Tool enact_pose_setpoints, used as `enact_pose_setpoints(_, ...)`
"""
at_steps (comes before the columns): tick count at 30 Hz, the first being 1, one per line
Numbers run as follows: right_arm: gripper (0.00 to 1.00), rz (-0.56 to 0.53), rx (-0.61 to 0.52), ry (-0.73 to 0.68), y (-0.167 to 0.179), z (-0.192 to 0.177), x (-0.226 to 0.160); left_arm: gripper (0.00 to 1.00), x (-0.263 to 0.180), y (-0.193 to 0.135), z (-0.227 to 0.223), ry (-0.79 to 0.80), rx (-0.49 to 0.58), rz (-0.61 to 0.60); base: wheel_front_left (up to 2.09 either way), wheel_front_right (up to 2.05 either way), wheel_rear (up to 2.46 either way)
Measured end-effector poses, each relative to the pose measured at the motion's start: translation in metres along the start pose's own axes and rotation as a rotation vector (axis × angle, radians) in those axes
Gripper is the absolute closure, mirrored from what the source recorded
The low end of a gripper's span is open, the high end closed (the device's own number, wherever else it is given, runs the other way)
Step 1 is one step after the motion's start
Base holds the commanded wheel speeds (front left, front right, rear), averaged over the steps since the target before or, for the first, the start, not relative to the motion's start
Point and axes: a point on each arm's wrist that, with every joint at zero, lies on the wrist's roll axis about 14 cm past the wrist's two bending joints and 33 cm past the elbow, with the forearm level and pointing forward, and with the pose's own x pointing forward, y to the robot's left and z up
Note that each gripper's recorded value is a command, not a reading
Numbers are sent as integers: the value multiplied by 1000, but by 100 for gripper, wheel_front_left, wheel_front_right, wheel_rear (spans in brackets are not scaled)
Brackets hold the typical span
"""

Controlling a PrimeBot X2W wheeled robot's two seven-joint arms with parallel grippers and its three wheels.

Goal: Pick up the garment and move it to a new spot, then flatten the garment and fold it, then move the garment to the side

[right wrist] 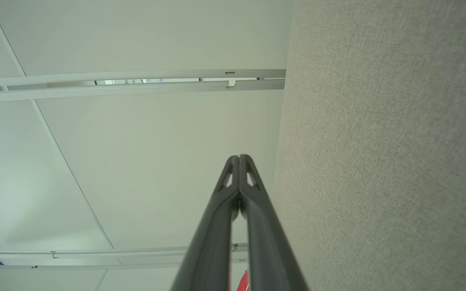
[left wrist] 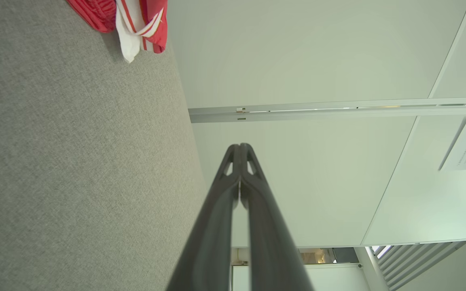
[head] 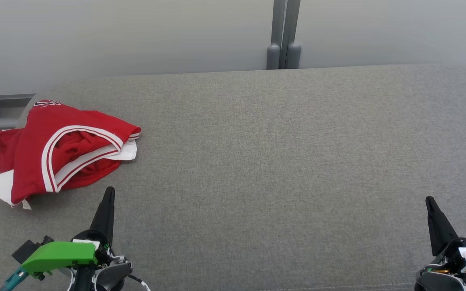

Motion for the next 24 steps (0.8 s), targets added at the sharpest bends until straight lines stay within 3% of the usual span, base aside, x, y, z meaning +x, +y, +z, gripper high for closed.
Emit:
enact_pose_setpoints(9, 100, 0, 0, 0, 0, 0, 0, 100, 0, 0, 0, 0, 0, 0, 0, 0, 0)
enact_pose_setpoints(10, 0, -3, 1, 0, -1, 0, 0, 0, 0, 1, 0, 0, 0, 4, 0, 0, 0)
enact_pose_setpoints(16, 0, -65, 24, -1, -21, -5, -6, 0, -15, 33, -1, -4, -12, 99, 0, 0, 0)
enact_pose_setpoints(24, 0, -73, 11, 12, -24, -17, -7, 0, -17, 33, -1, -22, -4, 98, 0, 0, 0)
